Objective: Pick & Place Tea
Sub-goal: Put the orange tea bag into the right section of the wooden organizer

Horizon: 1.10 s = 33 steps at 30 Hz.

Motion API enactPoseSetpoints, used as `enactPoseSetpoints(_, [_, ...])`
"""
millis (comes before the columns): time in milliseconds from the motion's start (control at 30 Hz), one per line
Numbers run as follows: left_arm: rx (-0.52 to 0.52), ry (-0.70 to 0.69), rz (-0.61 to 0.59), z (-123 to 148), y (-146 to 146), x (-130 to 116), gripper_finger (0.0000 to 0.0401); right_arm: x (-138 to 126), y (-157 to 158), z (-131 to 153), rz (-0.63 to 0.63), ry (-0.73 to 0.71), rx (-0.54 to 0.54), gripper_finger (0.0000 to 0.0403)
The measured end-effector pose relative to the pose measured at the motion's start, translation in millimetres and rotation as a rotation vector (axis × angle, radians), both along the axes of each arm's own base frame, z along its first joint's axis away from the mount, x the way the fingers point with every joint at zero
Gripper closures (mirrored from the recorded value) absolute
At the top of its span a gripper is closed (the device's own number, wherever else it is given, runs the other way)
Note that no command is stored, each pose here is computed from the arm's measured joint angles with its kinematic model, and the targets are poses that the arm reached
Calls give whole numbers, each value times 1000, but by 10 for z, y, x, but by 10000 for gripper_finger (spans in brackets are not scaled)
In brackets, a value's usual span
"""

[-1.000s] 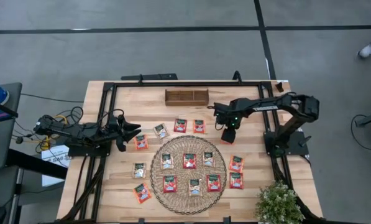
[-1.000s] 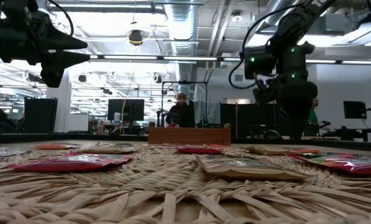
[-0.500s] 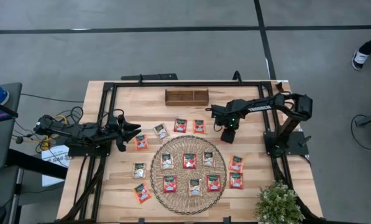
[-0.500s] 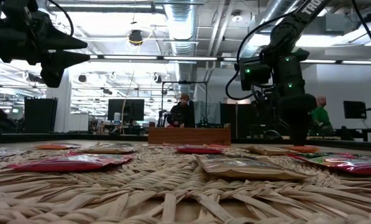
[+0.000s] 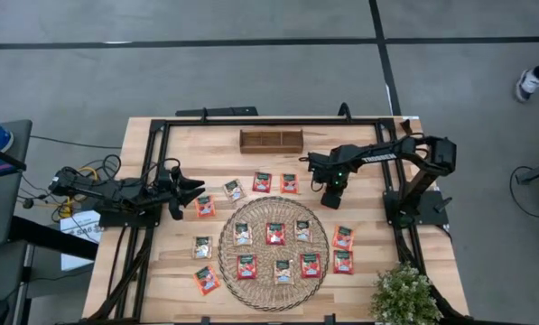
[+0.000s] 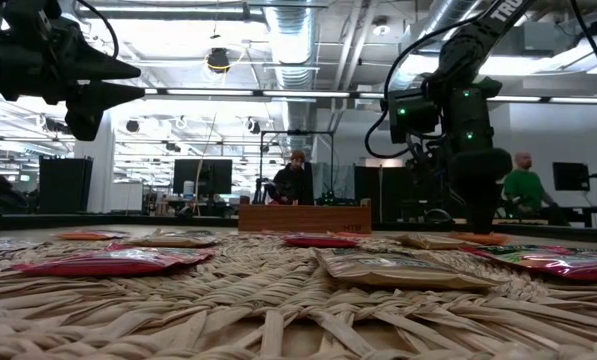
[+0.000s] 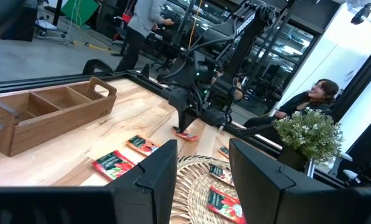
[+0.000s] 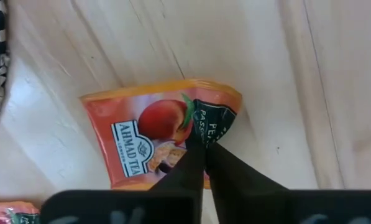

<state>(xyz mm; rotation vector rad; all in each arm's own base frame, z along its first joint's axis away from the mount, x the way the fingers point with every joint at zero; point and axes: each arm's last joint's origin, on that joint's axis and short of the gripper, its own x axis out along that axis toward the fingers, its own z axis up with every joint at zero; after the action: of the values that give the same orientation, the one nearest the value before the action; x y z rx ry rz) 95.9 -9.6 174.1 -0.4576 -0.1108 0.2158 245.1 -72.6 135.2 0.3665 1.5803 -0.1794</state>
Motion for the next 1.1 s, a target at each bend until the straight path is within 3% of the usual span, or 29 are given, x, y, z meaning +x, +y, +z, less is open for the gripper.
enactPoseSetpoints(400, [0,0,0,0,0,0,263,53,-20,125,-8,20,-6,400])
enactPoseSetpoints(533, [0,0,0,0,0,0,263,138,-43,274,3,23,-68,402])
enactPoseSetpoints(700, [0,0,0,0,0,0,263,289,-19,525,58,23,-221,402])
enactPoseSetpoints(967, [0,0,0,1,0,0,263,606,30,967,196,-70,-633,402])
enactPoseSetpoints(1100, [0,0,0,1,0,0,263,724,-15,1127,250,-123,-771,402])
